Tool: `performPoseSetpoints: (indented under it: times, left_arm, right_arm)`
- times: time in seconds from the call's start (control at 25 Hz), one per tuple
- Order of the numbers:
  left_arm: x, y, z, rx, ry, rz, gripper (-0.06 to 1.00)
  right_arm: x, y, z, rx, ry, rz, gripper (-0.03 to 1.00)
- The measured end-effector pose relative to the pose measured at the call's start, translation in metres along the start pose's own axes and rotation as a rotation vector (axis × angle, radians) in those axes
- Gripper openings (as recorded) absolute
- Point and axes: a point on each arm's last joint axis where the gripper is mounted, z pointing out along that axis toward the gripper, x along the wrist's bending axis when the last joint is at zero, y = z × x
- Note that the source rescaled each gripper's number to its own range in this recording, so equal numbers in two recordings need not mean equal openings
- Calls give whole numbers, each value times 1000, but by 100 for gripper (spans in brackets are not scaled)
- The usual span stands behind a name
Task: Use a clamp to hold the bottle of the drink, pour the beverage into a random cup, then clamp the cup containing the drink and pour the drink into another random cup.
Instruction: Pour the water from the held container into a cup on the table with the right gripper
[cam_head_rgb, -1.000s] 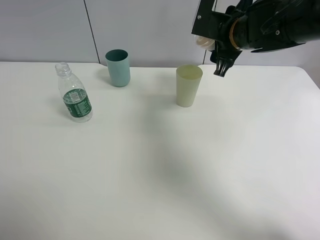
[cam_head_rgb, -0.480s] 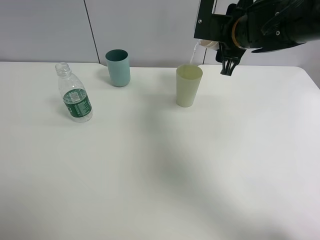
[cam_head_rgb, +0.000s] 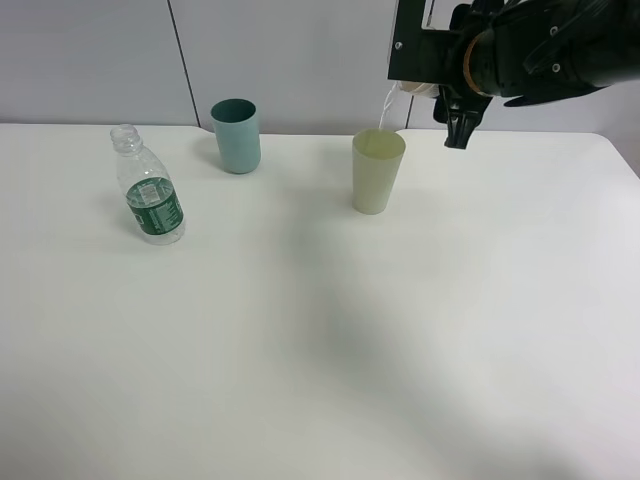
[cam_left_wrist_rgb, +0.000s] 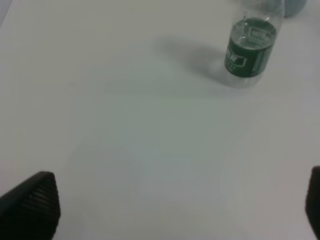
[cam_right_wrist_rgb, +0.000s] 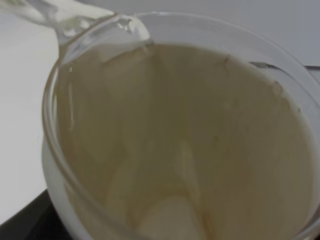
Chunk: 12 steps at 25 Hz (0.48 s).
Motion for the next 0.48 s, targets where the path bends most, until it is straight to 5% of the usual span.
performPoseSetpoints:
  times: [0.48]
  left_arm:
    - [0,0,0,0,0,0,100]
  right_arm:
    - [-1,-2,0,23,-7,-67,0]
